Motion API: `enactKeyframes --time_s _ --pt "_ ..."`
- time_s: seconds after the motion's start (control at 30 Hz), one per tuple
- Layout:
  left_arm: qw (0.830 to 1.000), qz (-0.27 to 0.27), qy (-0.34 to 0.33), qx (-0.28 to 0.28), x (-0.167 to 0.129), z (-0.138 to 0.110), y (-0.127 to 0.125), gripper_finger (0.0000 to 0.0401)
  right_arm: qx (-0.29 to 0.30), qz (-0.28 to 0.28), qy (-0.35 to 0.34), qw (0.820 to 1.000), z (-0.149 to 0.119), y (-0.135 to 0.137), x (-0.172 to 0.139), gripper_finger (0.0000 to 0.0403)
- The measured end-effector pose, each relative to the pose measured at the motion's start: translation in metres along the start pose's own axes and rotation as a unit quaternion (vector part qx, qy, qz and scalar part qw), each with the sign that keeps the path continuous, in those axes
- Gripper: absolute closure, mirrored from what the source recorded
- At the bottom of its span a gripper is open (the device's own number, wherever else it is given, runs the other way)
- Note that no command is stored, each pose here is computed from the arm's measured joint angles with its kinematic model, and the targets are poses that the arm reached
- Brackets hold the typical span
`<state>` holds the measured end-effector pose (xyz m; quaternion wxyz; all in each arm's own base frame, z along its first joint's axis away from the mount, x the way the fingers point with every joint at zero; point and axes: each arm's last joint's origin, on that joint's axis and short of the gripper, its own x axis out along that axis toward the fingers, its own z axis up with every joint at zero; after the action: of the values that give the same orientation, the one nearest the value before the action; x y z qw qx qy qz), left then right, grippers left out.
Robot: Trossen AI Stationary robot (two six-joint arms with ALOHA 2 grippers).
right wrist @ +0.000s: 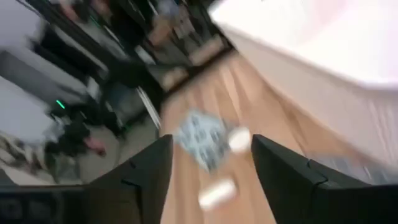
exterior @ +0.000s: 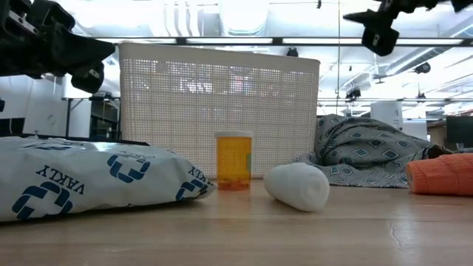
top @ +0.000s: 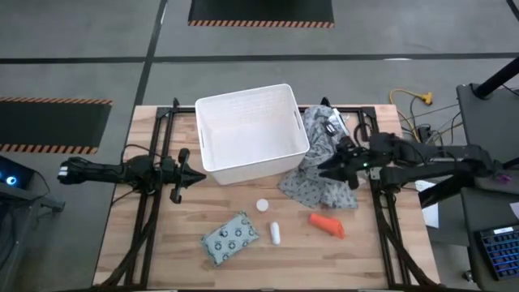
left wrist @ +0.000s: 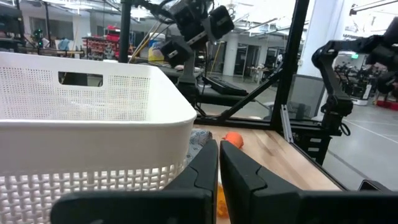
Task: Pick & place medical supplies in basket/bin
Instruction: Put the orange bandage into the white bin
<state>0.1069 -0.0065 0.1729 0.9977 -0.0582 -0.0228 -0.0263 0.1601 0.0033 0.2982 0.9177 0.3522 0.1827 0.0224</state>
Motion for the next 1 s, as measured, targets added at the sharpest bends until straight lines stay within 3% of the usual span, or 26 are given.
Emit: enactKeyframes --time_s 0.17,0.43,0.67,0.9,1.0 --pt "1.000 0.000 0.000 0.000 0.000 0.000 0.000 0.0401 0.001 -0.046 0.094 0.994 0.006 0.012 0.016 0.0143" --pt "1.000 0.000 0.001 0.000 0.000 0.000 0.000 0.0401 -0.012 -0.033 0.226 0.974 -0.011 0.028 0.064 0.0123" --pt "1.000 0.000 0.001 0.000 0.000 0.000 0.000 0.0401 -0.028 -0.068 0.358 0.931 -0.051 0.036 0.092 0.0142" --pt "1.000 0.001 0.004 0.000 0.000 -0.001 0.000 0.0401 -0.037 -0.106 0.426 0.898 -0.087 0.034 0.115 0.0154" --pt "1.000 0.001 0.004 0.000 0.000 -0.001 0.000 0.0401 -0.041 -0.162 0.446 0.879 -0.098 0.025 0.121 0.0154"
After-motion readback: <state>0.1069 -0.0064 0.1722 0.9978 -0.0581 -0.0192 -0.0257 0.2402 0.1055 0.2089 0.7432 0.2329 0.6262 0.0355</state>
